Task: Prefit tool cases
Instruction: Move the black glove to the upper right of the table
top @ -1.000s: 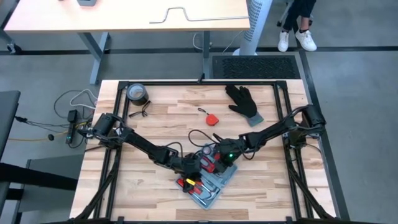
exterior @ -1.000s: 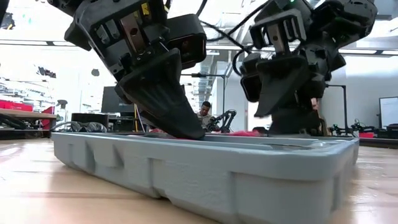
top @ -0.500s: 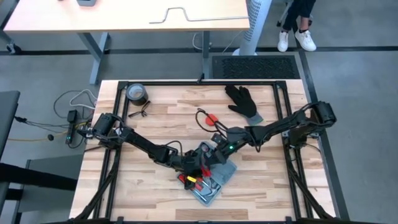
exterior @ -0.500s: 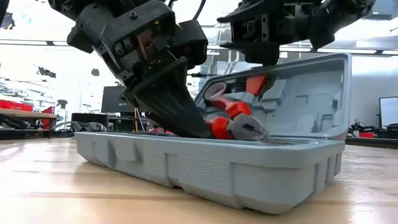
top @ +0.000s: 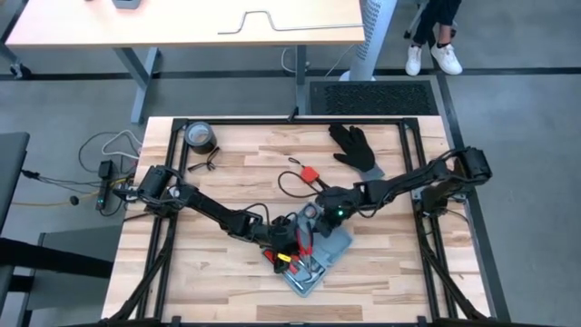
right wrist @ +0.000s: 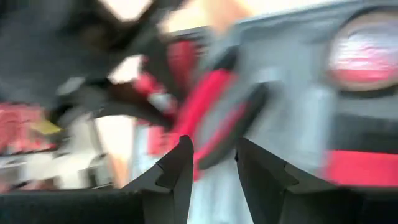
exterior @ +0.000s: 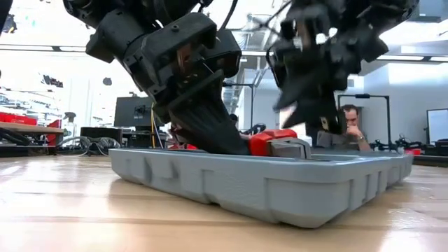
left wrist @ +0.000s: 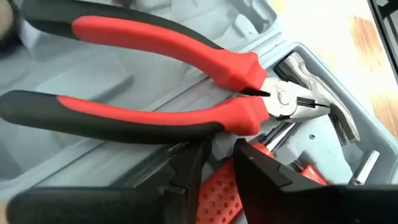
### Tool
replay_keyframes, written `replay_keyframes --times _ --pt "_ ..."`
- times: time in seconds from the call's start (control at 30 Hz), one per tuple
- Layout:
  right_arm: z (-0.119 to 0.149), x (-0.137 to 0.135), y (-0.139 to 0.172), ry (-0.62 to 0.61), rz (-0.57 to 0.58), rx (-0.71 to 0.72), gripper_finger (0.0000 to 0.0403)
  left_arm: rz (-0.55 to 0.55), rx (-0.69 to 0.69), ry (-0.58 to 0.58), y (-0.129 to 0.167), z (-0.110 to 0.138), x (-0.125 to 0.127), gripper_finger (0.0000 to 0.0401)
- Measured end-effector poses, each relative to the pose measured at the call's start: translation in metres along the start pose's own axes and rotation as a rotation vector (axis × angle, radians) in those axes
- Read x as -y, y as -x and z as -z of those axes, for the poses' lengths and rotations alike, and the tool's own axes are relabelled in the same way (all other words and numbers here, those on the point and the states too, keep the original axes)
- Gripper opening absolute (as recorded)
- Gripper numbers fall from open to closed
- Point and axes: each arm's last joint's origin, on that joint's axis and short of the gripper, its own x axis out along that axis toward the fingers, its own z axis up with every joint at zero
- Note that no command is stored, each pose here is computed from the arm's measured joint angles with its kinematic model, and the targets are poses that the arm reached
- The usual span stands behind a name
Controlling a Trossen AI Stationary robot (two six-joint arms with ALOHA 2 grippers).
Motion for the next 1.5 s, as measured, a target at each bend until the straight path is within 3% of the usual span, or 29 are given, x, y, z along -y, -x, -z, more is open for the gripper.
replay_keyframes --times 0.1,0.2,0.33,0.6,0.93,1.13,1.37,1.5 --pt "-0.002 0.013 0.001 -0.008 0.112 0.003 0.0132 0.004 -0.003 0.005 0.000 0.000 0.000 0.0086" --pt "-0.007 0.019 0.003 -0.016 0.151 0.028 0.0132 0.007 -0.005 0.010 0.000 0.001 0.000 0.0086" --pt "-0.007 0.009 0.009 0.005 0.112 0.069 0.0132 0.016 -0.001 0.010 0.007 -0.003 0.002 0.0086" --pt "0.026 -0.016 0.006 -0.032 0.080 0.041 0.0138 -0.003 0.002 -0.002 0.015 -0.008 0.000 0.0086" --pt "0.034 -0.019 -0.017 -0.100 0.028 0.073 0.0217 -0.009 0.016 0.001 0.013 -0.009 -0.001 0.0086" --pt "0.036 -0.015 -0.037 -0.145 -0.017 0.067 0.0230 -0.019 0.030 0.013 0.012 -0.012 -0.006 0.0086" --pt "0.034 -0.016 -0.041 -0.160 -0.036 0.117 0.0202 -0.021 0.034 0.015 0.012 -0.013 -0.007 0.0086" --pt "0.032 -0.017 -0.039 -0.146 -0.040 0.138 0.0114 -0.024 0.027 0.015 0.012 -0.013 -0.008 0.0086"
